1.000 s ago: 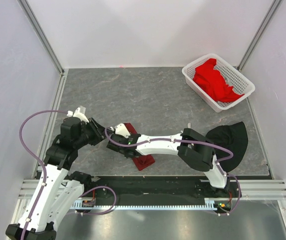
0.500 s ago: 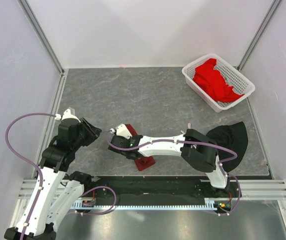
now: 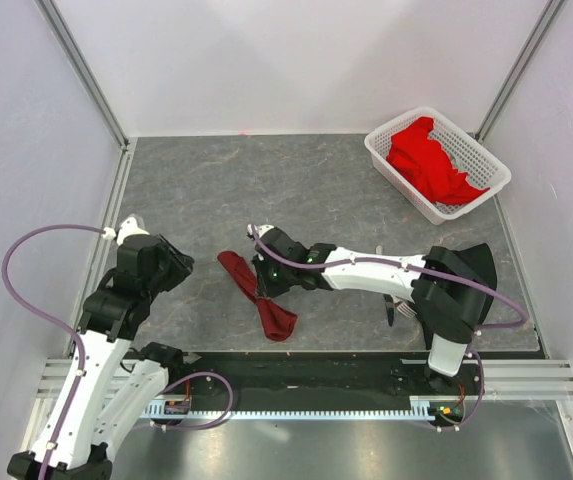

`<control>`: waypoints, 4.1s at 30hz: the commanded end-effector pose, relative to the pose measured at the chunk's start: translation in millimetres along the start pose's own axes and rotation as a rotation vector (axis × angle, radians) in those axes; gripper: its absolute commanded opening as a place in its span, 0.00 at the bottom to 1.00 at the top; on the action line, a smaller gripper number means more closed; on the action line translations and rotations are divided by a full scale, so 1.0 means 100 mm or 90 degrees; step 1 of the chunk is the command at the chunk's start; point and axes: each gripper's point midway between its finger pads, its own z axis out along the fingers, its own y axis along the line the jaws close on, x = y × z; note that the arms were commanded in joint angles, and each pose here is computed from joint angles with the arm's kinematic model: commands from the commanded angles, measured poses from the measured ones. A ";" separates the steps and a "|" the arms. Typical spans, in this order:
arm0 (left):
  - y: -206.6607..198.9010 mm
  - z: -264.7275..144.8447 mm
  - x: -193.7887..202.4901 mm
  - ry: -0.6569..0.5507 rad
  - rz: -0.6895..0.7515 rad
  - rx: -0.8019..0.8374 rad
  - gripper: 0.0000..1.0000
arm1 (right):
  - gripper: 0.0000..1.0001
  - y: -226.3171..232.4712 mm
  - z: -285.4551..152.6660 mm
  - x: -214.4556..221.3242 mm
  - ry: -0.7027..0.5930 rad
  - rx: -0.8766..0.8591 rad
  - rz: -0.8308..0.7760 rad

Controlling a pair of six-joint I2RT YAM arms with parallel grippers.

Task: Fold the napkin into a case and place the utensils inside
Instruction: Turn over the smaller rectangle-folded napkin at the center of the board, then move the smaller rectangle folded napkin to the center of the board.

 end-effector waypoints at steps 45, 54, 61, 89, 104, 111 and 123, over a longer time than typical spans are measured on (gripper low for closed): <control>-1.05 0.83 1.20 0.325 0.114 0.219 0.27 | 0.54 -1.52 -0.28 0.19 -0.016 -0.097 0.194; -1.36 1.12 1.33 0.361 0.088 0.255 0.27 | 0.56 -1.24 -0.60 0.33 0.016 -0.011 0.108; -1.33 1.54 1.50 0.376 0.103 0.217 0.25 | 0.32 -1.03 -0.50 0.73 0.019 -0.008 0.113; -1.39 0.65 1.25 0.385 0.139 0.319 0.27 | 0.33 -0.93 -0.58 0.81 -0.017 0.019 0.077; -1.12 0.61 1.08 0.319 0.162 0.247 0.26 | 0.36 -0.86 -0.05 0.26 0.001 0.049 -0.068; -1.17 0.54 1.04 0.314 0.181 0.275 0.27 | 0.55 -0.96 -0.25 -0.27 -0.036 0.115 -0.027; -1.33 0.29 1.20 0.368 0.188 0.401 0.38 | 0.98 -2.56 -1.54 0.55 0.002 0.395 0.185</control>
